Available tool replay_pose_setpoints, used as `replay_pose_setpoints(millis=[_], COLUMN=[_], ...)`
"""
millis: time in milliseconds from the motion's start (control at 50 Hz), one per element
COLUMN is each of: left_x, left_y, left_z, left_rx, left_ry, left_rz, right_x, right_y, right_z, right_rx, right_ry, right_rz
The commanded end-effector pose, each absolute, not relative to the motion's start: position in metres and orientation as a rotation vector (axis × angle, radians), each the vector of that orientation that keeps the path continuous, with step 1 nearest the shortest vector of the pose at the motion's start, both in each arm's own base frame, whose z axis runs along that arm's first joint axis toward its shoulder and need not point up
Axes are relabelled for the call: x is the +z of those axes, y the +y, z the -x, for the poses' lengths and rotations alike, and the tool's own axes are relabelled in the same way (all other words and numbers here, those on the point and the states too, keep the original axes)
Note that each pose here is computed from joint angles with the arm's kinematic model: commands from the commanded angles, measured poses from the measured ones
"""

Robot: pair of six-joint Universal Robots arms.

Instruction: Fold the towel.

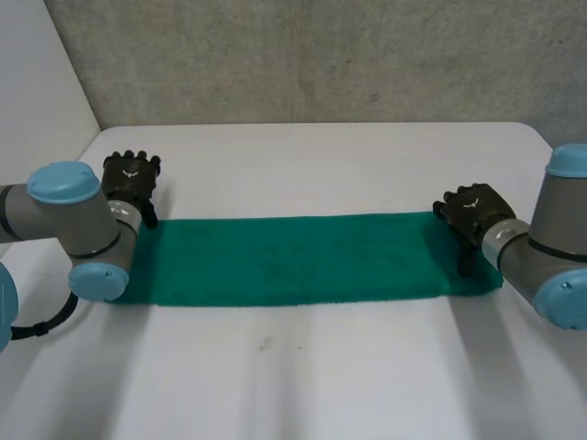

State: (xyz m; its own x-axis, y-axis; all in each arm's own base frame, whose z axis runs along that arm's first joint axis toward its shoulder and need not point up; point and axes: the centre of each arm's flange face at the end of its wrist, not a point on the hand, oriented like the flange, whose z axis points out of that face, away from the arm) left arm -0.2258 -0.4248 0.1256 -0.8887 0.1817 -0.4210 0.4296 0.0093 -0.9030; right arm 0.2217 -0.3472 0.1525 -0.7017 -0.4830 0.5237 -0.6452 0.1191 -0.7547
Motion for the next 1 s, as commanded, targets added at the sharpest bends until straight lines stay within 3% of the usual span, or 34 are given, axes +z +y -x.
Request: replay_pose_setpoints(millis=[20, 200, 460, 640, 800, 840, 1000], left_x=[0.131, 0.149, 0.155, 0.167, 0.172, 0.171, 0.176], left_y=[-0.402, -0.364, -0.347, -0.337, -0.327, -0.322, -0.316], left_z=[0.22, 0.211, 0.202, 0.2, 0.198, 0.198, 0.198], left_rx=[-1.939, -1.901, -1.874, -1.893, -1.868, -1.85, -1.85], left_ry=[2.142, 2.184, 2.2, 2.186, 2.209, 2.225, 2.227], left_rz=[-0.655, -0.663, -0.652, -0.651, -0.657, -0.664, -0.668], right_x=[0.156, 0.14, 0.131, 0.179, 0.193, 0.2, 0.247], right_y=[-0.336, -0.334, -0.352, -0.37, -0.378, -0.378, -0.338], right_z=[-0.198, -0.176, -0.142, -0.097, -0.089, -0.098, -0.234], right_rx=[1.603, 1.515, 1.525, 1.619, 1.588, 1.609, 2.013], right_ry=[-2.302, -2.374, -2.384, -2.194, -2.104, -2.076, -1.925], right_rz=[-1.068, -1.015, -0.874, -0.691, -0.749, -0.792, -1.174])
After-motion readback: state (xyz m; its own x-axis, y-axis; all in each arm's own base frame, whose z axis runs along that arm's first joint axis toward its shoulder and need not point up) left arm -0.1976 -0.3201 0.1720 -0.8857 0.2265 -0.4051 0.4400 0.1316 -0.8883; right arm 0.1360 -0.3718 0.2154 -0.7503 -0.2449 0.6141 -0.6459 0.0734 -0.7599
